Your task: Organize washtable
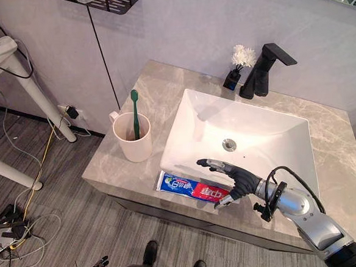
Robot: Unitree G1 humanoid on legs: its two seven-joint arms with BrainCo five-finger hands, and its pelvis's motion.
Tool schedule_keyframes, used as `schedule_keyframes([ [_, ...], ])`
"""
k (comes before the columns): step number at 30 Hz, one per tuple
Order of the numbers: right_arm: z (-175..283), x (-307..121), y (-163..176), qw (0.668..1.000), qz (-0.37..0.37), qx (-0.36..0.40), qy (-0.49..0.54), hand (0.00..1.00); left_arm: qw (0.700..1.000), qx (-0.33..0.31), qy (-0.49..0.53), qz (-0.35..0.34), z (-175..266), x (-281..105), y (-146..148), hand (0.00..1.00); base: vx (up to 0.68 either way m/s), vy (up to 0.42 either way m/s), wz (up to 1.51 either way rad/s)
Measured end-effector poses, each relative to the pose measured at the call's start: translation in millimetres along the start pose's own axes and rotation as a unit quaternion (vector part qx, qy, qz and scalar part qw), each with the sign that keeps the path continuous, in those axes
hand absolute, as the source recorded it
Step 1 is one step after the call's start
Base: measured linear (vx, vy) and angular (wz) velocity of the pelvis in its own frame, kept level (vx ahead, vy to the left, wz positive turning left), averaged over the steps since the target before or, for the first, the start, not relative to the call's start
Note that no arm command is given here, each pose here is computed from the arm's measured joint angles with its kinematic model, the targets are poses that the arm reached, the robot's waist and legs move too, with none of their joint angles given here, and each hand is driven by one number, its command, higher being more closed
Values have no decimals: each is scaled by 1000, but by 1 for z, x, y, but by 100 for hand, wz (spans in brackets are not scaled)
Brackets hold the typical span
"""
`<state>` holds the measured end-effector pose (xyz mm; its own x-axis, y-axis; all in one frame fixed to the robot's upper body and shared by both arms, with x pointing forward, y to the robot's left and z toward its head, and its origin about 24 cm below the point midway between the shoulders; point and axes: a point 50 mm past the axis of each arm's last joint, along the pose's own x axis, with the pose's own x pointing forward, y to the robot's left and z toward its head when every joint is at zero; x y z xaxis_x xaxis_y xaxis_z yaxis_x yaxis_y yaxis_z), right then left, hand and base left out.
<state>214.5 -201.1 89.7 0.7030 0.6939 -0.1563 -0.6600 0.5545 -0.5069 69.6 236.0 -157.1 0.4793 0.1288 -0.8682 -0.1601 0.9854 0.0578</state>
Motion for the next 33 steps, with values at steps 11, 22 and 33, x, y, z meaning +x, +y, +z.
schedule_keyframes([
  [11, -1, -5, 10, 996, 33, -78, 27, 0, 1000, 27, 1, -9, 8, 4, -1, 0, 12, 3, 7],
  [22, -3, -11, 7, 982, 24, -178, 56, 100, 1000, 24, 7, -9, 6, 3, -1, 0, -45, 1, 1],
  [33, 4, -12, 7, 960, 16, -274, 50, 100, 1000, 17, 13, -2, 5, 3, 5, 0, 30, 0, 2],
])
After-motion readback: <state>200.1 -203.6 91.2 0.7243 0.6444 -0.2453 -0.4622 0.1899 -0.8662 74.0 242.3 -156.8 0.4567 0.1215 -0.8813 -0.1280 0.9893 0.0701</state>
